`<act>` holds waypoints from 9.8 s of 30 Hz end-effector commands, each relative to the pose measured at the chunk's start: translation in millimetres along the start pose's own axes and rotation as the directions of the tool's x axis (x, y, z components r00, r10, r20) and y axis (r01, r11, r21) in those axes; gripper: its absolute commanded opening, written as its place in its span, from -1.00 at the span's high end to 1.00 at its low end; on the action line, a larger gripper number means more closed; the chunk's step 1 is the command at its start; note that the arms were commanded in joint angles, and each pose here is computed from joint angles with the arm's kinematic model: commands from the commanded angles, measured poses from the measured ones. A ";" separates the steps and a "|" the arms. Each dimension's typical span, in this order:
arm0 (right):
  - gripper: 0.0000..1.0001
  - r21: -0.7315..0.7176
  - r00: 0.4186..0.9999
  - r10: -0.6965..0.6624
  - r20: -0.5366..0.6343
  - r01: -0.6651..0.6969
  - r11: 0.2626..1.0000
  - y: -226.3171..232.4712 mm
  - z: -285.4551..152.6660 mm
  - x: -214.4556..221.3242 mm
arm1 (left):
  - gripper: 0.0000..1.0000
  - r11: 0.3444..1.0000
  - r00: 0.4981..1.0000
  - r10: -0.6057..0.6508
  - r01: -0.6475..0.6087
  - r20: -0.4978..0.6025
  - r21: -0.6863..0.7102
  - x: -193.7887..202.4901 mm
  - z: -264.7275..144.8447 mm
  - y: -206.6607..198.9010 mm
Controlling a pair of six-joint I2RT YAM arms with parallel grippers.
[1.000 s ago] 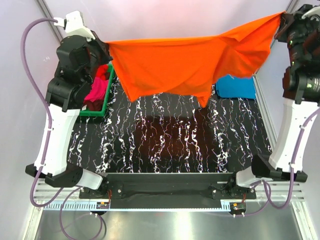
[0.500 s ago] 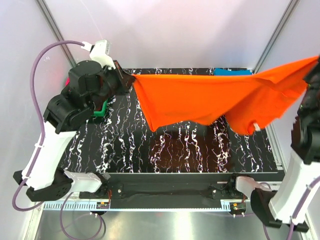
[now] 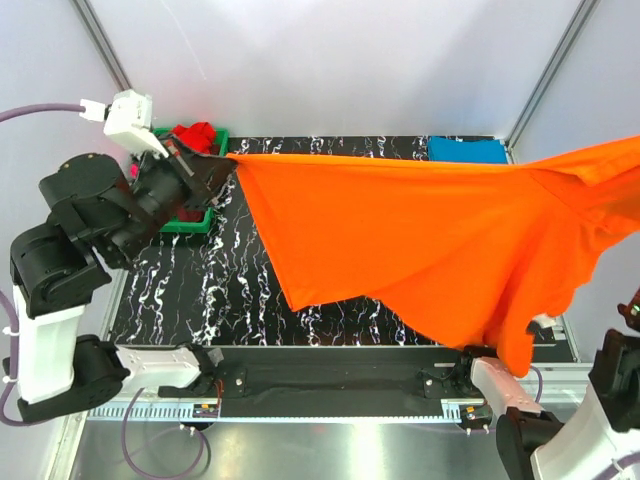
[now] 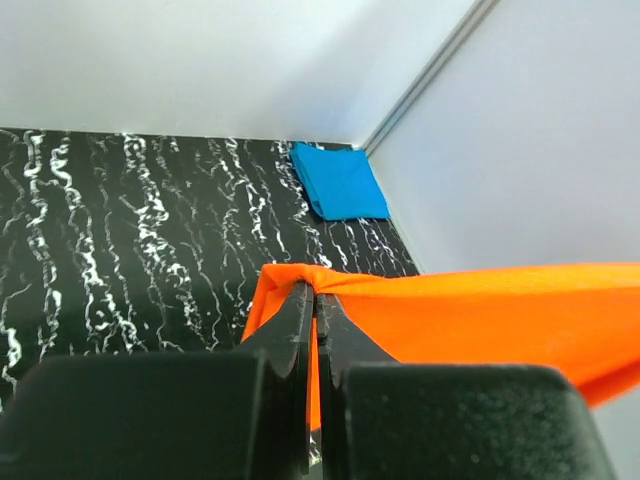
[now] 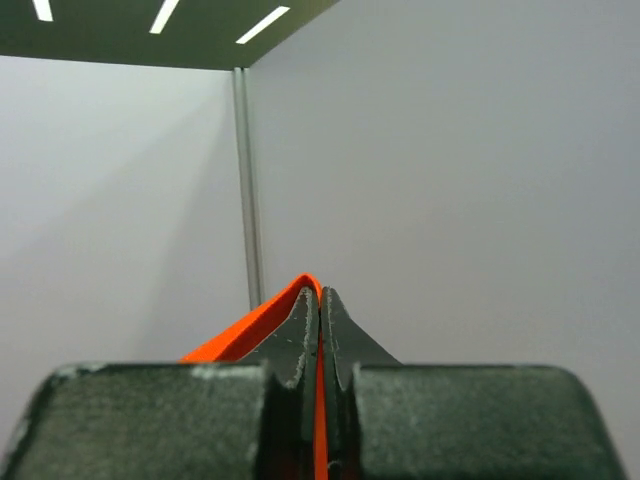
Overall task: Fold and stack the t-shirts
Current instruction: Flatten the tshirt out, then fold the tshirt
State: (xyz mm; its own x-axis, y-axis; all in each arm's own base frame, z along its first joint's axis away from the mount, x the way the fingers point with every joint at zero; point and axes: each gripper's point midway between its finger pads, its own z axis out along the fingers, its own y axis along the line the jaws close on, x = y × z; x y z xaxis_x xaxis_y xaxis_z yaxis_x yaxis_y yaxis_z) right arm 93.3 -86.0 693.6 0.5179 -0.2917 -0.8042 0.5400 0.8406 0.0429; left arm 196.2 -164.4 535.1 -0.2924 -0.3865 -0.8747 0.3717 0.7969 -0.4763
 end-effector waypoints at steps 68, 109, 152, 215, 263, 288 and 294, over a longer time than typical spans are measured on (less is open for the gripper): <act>1.00 -0.571 0.595 -0.276 -0.754 -0.387 0.725 370.6 13.2 619.8 | 1.00 0.843 0.912 -0.015 -0.208 -0.409 -0.495 151.4 305.3 405.9; 1.00 -0.278 0.061 -0.285 -0.957 -0.481 0.831 268.2 -156.2 629.1 | 1.00 0.732 0.776 -0.051 -0.399 -0.629 -0.552 226.4 235.1 447.2; 0.36 -0.262 0.052 -0.300 -0.952 -0.644 0.719 350.6 -100.4 687.6 | 0.13 0.890 0.834 -0.104 -0.165 -0.543 -0.424 246.3 334.3 395.5; 0.55 -0.135 -0.013 -0.182 -0.983 -0.617 0.775 336.7 -91.5 676.0 | 0.05 0.877 0.807 -0.292 0.012 -0.513 -0.481 249.5 340.7 394.2; 0.43 -0.082 -0.244 -0.249 -0.937 -0.538 0.839 281.1 -230.5 665.1 | 0.07 0.968 0.704 -0.213 0.247 -0.678 -0.048 334.1 319.4 129.3; 1.00 -0.006 -0.271 -0.222 -0.936 -0.621 0.783 294.8 -213.4 608.0 | 0.01 0.943 0.632 -0.256 0.329 -0.732 -0.047 380.0 320.3 102.7; 0.86 0.021 -0.322 -0.221 -0.921 -0.606 0.795 294.0 -226.9 622.2 | -0.01 0.935 0.619 -0.261 0.352 -0.741 -0.035 419.1 333.4 90.9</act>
State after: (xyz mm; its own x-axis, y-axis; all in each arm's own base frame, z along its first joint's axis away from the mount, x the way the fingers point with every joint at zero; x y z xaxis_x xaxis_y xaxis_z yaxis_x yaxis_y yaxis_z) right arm 419.8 78.4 60.9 -0.8983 0.3246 -0.2962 0.1386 0.8489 0.5100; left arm 401.8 -384.2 101.6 -0.9343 -0.1021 -0.3415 0.1871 0.6752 -0.7135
